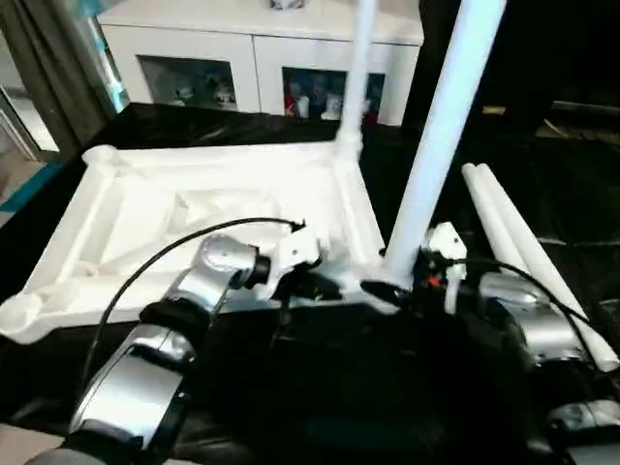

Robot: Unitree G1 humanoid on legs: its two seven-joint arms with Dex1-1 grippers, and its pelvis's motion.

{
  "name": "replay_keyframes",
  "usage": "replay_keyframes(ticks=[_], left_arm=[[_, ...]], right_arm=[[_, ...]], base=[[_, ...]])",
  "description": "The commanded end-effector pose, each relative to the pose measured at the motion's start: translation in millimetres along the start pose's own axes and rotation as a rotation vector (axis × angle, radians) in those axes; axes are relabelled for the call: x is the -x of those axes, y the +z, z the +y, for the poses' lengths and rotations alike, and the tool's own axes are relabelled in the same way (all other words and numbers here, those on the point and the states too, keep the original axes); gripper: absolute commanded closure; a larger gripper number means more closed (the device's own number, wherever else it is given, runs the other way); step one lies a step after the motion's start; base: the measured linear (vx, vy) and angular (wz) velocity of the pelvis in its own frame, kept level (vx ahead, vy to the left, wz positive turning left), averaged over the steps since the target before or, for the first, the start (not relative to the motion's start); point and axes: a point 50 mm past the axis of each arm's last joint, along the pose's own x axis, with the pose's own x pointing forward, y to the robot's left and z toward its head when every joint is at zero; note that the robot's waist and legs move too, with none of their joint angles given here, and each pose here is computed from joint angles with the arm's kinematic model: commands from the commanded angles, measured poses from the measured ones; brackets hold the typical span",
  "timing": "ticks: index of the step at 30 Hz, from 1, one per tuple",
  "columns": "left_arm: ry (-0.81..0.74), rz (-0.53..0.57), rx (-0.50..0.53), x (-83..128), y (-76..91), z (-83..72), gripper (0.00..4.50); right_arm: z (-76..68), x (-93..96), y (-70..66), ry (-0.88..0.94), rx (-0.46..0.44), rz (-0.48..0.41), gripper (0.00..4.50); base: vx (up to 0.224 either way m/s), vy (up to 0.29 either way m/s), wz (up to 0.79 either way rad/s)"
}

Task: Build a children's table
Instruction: Rotate leg to tighten

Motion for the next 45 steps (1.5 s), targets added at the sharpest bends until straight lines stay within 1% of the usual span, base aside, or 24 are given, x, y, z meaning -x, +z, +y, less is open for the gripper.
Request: replay_keyframes(ticks=[1,4,5,6,11,14,15,17,19,21,23,25,27,29,30,31,33,36,37,39,41,43,44,45], left_arm=[[-0.053,-0.039,-0.031,-1.3,7.6,-2.2,4.5],[-0.055,-0.033,-0.029,6.3,3.4,-2.9,4.5],[-0.052,-0.033,-0.027,7.4,2.8,-2.8,4.5],[-0.052,-0.034,-0.025,7.9,2.8,-2.9,4.5],[-0.033,-0.042,-0.023,7.0,4.2,-1.8,4.5],[0.044,-0.056,-0.016,1.9,7.4,3.3,4.5],[0.111,-0.045,-0.002,-1.9,8.0,7.9,4.5],[0.167,-0.02,0.007,-5.2,7.3,11.4,4.5],[0.235,0.014,0.011,-9.7,6.6,15.3,4.5],[0.293,0.014,0.032,-18.3,9.4,18.2,4.5],[0.38,0.017,0.064,-36.0,16.8,21.6,4.5],[0.419,0.011,0.081,-47.2,22.8,22.4,4.5],[0.434,0.004,0.091,-56.6,28.0,21.9,4.5],[0.428,-0.003,0.086,-63.0,32.4,20.5,4.5],[0.425,-0.005,0.082,-64.8,33.8,20.1,4.5],[0.414,-0.011,0.077,-65.1,35.0,19.8,4.5],[0.399,-0.017,0.068,-63.9,35.8,19.9,4.5],[0.384,-0.009,0.061,-58.9,33.3,20.6,4.5],[0.372,-0.008,0.054,-56.4,31.9,20.6,4.5],[0.328,-0.015,0.041,-51.0,29.4,19.1,4.5],[0.24,-0.026,0.014,-41.9,25.1,15.3,4.5],[0.207,-0.031,0.002,-38.9,23.8,13.6,4.5],[0.137,-0.03,-0.025,-31.3,19.3,9.4,4.5],[0.116,-0.031,-0.032,-29.2,17.9,7.9,4.5]], right_arm=[[2.1,3.3,1.3,0.03,0.001,0.004,0.69],[3.9,5.6,-0.4,0.057,-0.001,0.02,0.88],[3.9,5.4,-0.3,0.058,-0.006,0.017,1.1],[4.1,5.1,-0.1,0.06,-0.008,0.015,1.1],[8.1,0.2,-1.7,0.072,-0.028,0.017,1.6],[6.2,-7.1,-6.6,-0.011,-0.059,0.025,1.68],[1.6,-12.2,-13.7,-0.111,-0.068,0.064,1.7],[-1.5,-16.2,-20.1,-0.194,-0.066,0.099,1.72],[-4.6,-21.8,-25.1,-0.292,-0.107,0.103,1.73],[-7.6,-30.4,-28.0,-0.408,-0.161,0.092,1.73],[-10.2,-45.7,-30.5,-0.586,-0.243,0.082,1.73],[-9.7,-55.6,-30.7,-0.66,-0.274,0.085,1.73],[-7.0,-66.1,-27.8,-0.679,-0.255,0.084,1.73],[-1.2,-76.8,-22.2,-0.616,-0.227,0.059,1.73],[1.2,-80.4,-20.1,-0.584,-0.219,0.045,1.18],[2.6,-81.9,-16.4,-0.55,-0.221,0.017,1.18],[1.9,-81.7,-12.2,-0.534,-0.217,-0.01,0.98],[-2.1,-76.4,-7.8,-0.523,-0.16,-0.028,0.66],[-3.5,-73.0,-6.3,-0.502,-0.145,-0.04,0.66],[-5.0,-64.4,-4.2,-0.434,-0.123,-0.056,0.66],[-4.7,-48.4,-1.7,-0.3,-0.082,-0.062,0.66],[-4.3,-42.8,-1.4,-0.26,-0.068,-0.056,0.66],[-3.2,-28.4,-0.7,-0.169,-0.042,-0.038,0.66],[-2.7,-24.3,-0.4,-0.142,-0.038,-0.032,0.66]], base=[[0.0,0.0,0.0],[0.0,0.0,0.0],[0.0,0.0,0.0],[0.0,0.0,0.0],[0.0,0.0,0.0],[0.0,0.0,0.0],[0.0,0.0,0.0],[0.0,0.0,0.0],[0.0,0.0,0.0],[0.0,0.0,0.0],[0.0,0.0,0.0],[0.0,0.0,0.0],[0.0,0.0,0.0],[0.0,0.0,0.0],[0.0,0.0,0.0],[0.0,0.0,0.0],[0.0,0.0,0.0],[0.0,0.0,0.0],[0.0,0.0,0.0],[0.0,0.0,0.0],[0.0,0.0,0.0],[0.0,0.0,0.0],[0.0,0.0,0.0],[0.0,0.0,0.0]])
